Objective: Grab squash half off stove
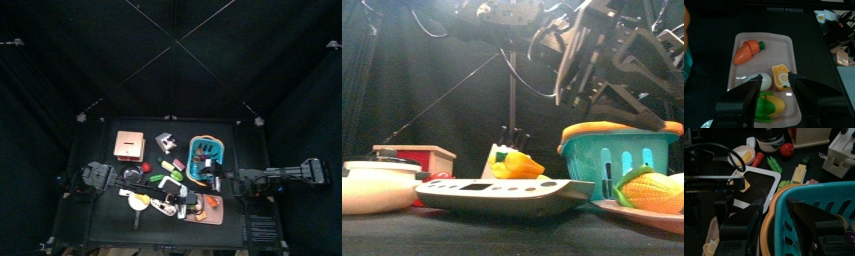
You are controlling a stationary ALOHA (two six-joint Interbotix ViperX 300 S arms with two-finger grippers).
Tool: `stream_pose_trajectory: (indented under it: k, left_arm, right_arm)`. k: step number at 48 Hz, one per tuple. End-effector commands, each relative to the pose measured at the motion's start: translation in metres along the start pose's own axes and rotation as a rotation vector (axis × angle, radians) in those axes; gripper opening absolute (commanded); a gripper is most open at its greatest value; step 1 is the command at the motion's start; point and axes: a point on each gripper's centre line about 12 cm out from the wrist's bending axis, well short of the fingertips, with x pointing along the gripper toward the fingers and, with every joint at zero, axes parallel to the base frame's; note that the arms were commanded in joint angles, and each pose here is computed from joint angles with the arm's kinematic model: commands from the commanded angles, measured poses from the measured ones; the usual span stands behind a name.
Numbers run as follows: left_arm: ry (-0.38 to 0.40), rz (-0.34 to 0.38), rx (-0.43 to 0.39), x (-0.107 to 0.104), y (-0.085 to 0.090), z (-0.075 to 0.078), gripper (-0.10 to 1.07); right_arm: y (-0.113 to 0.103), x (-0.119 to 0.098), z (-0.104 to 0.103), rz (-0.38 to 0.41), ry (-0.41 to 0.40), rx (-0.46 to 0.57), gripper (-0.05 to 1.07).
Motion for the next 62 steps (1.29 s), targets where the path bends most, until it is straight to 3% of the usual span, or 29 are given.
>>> stream_pose_trajectory:
  k: [1, 16, 30, 44, 62]
  left_arm:
    - [-0.019, 0.012, 0.012, -0.029, 0.003, 0.026, 0.84]
    - [0.249, 0.094, 0.081, -0.073, 0.011, 0.000, 0.85]
    - [0.475, 0.140, 0.052, -0.086, 0.009, -0.026, 0.98]
    - [0.519, 0.188, -0.083, -0.086, 0.011, -0.039, 1.00]
    - [0.547, 0.199, -0.181, -0.078, 0.013, -0.054, 1.00]
  right_arm:
    - [0.001, 0.000, 0.004, 0.004, -0.015, -0.002, 0.79]
    - [0.000, 0.001, 0.002, 0.002, -0.006, -0.002, 0.79]
    - [0.000, 0.001, 0.003, 0.002, -0.006, 0.000, 0.79]
    - [0.000, 0.001, 0.002, 0.002, -0.004, 0.002, 0.79]
    - [-0.001, 0.001, 0.002, -0.004, -0.004, 0.004, 0.79]
